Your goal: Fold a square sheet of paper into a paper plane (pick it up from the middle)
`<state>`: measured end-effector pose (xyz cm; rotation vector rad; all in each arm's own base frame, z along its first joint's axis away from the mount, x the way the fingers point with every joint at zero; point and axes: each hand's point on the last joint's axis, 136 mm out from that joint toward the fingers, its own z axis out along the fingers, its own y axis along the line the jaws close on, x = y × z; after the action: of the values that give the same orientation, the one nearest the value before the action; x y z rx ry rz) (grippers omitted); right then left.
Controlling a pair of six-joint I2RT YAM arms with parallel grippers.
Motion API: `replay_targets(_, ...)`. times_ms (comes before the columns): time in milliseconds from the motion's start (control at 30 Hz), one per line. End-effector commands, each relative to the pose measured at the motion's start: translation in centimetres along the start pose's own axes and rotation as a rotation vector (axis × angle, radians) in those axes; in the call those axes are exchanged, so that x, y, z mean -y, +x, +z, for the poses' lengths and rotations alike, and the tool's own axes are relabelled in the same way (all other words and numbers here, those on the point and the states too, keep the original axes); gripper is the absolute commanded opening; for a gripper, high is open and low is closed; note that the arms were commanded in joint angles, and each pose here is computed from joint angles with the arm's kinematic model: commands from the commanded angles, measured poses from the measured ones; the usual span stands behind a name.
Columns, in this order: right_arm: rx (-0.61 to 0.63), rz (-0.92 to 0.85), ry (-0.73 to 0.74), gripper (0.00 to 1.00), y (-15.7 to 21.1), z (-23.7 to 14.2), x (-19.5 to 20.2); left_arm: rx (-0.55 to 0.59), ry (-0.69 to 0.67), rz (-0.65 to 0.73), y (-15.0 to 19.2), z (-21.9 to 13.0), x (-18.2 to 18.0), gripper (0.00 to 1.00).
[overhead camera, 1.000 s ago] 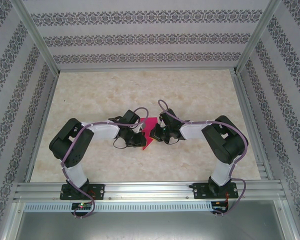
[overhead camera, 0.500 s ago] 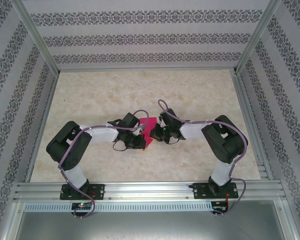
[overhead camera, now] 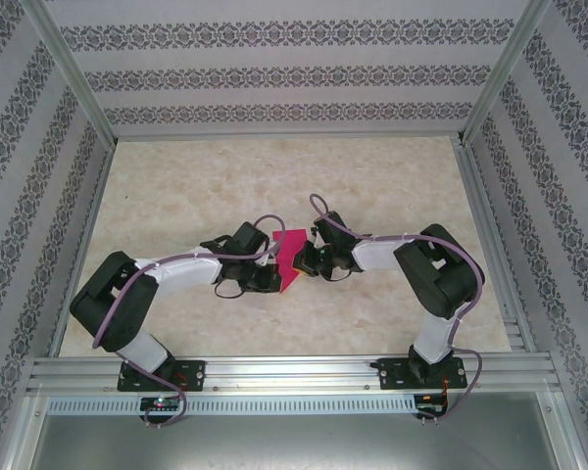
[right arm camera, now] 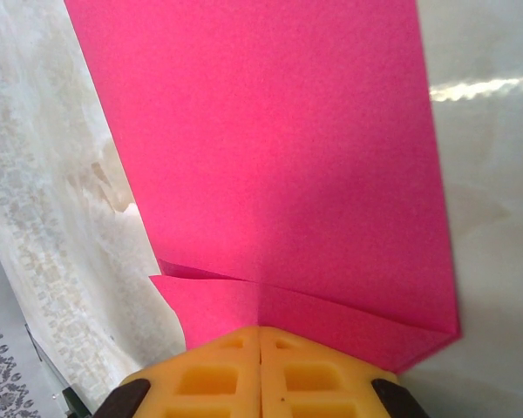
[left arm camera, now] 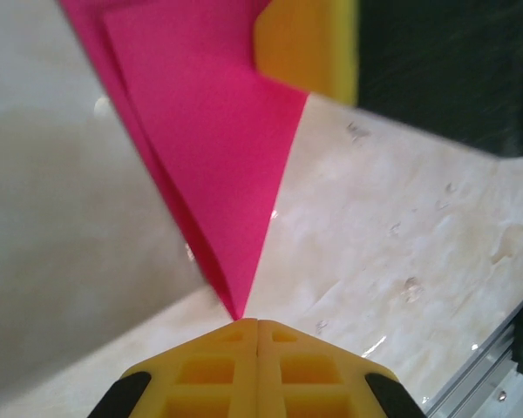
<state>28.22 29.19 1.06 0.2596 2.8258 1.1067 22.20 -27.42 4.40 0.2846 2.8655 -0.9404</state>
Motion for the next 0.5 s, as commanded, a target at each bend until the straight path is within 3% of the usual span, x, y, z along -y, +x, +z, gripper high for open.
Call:
replay_targets(0, -0.011, 0.057, 0.17, 0.07, 0.8, 1.3, 5.3, 0.083, 0.034, 0.047, -2.2, -0.2, 1.7, 0.06)
replay_targets(467, -0.01, 0.048, 0.147, 0.07, 0.5, 1.4, 4.6, 0.016, -0.014, 0.015, -1.1, 2.2, -0.4, 0.03)
